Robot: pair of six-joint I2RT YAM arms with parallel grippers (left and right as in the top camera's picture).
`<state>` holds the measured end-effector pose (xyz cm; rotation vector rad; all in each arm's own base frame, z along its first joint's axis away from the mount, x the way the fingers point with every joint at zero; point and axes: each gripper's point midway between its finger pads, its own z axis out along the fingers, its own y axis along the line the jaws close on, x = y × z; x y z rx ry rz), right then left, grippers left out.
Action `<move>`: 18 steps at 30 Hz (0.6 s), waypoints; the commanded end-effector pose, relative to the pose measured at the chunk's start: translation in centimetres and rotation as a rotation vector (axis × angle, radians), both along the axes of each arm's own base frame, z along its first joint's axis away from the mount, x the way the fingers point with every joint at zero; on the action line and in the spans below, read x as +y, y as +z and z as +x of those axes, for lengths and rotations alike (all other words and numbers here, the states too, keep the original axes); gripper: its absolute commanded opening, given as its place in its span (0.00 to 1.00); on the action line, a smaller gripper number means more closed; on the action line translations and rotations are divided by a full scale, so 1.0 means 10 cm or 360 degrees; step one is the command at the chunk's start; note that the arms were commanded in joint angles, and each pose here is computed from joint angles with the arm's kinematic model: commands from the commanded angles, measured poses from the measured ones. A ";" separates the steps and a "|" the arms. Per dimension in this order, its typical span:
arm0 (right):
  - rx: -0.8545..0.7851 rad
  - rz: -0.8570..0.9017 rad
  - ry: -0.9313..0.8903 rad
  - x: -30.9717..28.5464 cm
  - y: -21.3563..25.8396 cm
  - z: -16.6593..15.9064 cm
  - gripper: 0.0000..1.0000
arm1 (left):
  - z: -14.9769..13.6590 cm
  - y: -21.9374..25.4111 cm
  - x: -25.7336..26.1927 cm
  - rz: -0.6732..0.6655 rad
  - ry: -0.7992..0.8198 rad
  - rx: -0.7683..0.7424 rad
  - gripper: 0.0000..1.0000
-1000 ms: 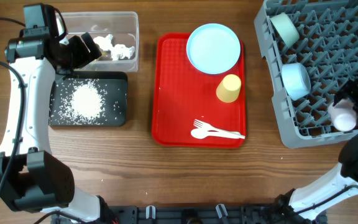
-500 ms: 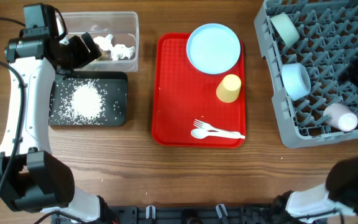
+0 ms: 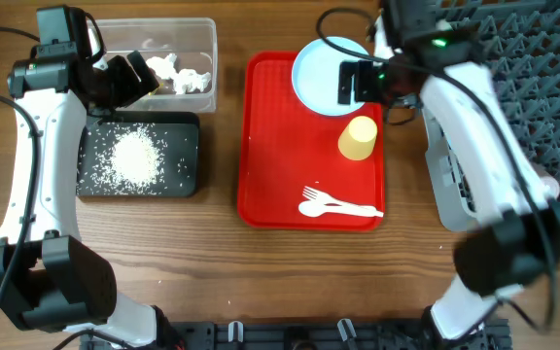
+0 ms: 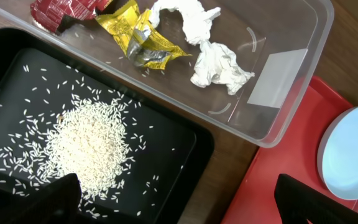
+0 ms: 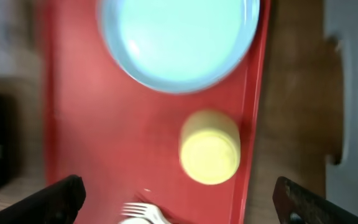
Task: Sort waste into correct bins and load items into the dishwasher rack
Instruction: 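Grasp the yellow cup on the red tray with the right gripper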
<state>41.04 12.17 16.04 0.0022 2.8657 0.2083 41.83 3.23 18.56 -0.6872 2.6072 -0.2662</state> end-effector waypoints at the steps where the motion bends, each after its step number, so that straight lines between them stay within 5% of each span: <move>1: 0.0285 -0.0097 -0.0038 -0.06 -0.66 -0.04 0.98 | 0.01 0.03 0.00 -0.0012 0.0014 -0.0010 1.00; 7: 0.0519 -0.0227 -0.0063 -0.16 -1.25 -0.13 0.92 | 0.01 0.02 0.00 -0.0012 0.0014 -0.0009 1.00; 18: 0.0528 -0.0237 -0.0063 -0.17 -1.52 -0.13 0.73 | 0.01 0.03 0.00 -0.0012 0.0014 -0.0010 1.00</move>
